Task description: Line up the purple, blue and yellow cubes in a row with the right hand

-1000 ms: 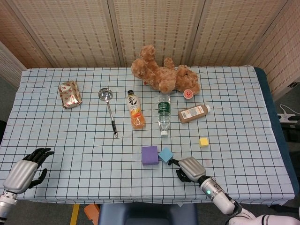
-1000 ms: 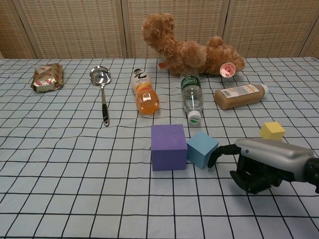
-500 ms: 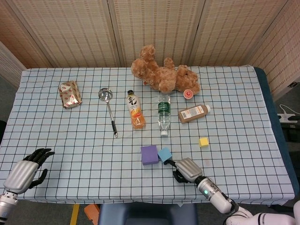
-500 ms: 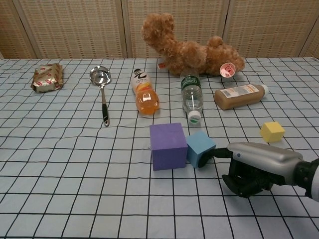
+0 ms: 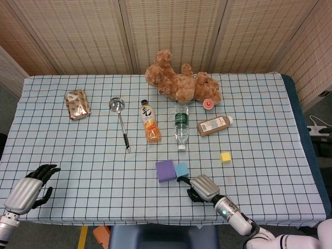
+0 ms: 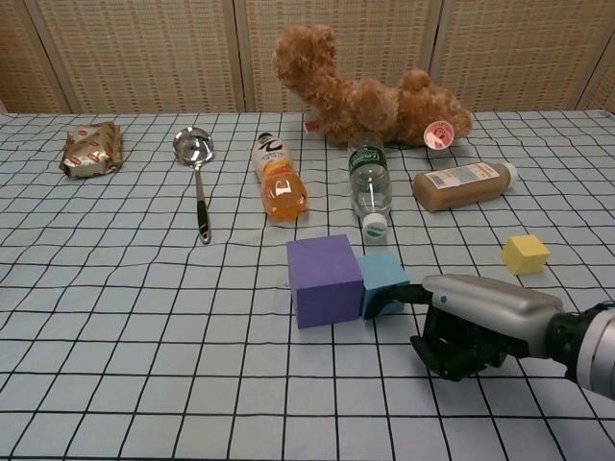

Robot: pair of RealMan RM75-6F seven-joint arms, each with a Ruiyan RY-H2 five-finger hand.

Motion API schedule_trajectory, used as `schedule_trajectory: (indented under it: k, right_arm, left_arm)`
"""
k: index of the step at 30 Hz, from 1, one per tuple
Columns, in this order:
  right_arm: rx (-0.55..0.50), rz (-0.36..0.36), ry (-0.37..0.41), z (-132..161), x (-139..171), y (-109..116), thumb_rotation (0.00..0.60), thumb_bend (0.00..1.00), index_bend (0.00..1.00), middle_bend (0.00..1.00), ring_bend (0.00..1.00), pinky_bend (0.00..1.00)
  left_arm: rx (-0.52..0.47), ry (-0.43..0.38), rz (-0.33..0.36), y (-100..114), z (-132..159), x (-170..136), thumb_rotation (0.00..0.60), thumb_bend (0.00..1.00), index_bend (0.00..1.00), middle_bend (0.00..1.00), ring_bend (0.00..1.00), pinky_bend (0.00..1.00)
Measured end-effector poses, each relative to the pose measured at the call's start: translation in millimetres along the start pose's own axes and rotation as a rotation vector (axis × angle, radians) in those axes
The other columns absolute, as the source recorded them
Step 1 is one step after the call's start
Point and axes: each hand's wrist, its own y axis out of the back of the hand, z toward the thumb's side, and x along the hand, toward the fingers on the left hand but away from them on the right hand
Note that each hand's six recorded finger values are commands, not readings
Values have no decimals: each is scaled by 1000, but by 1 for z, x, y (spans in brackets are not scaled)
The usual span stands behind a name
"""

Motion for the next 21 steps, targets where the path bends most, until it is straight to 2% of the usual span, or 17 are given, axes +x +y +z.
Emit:
schedule_trajectory:
  k: [12, 21]
  right_arm:
    - [-13, 6, 6, 1, -5, -3, 600, 615, 215, 933, 989, 1000]
    - [-39, 32, 51, 9, 7, -1, 600, 608, 242, 933, 990, 1000]
  left_arm:
    - [1, 1, -3, 0, 0, 0, 600, 561, 191, 130, 110, 335]
    - [0, 1, -5, 0, 0, 0, 600, 560, 191, 131, 110, 335]
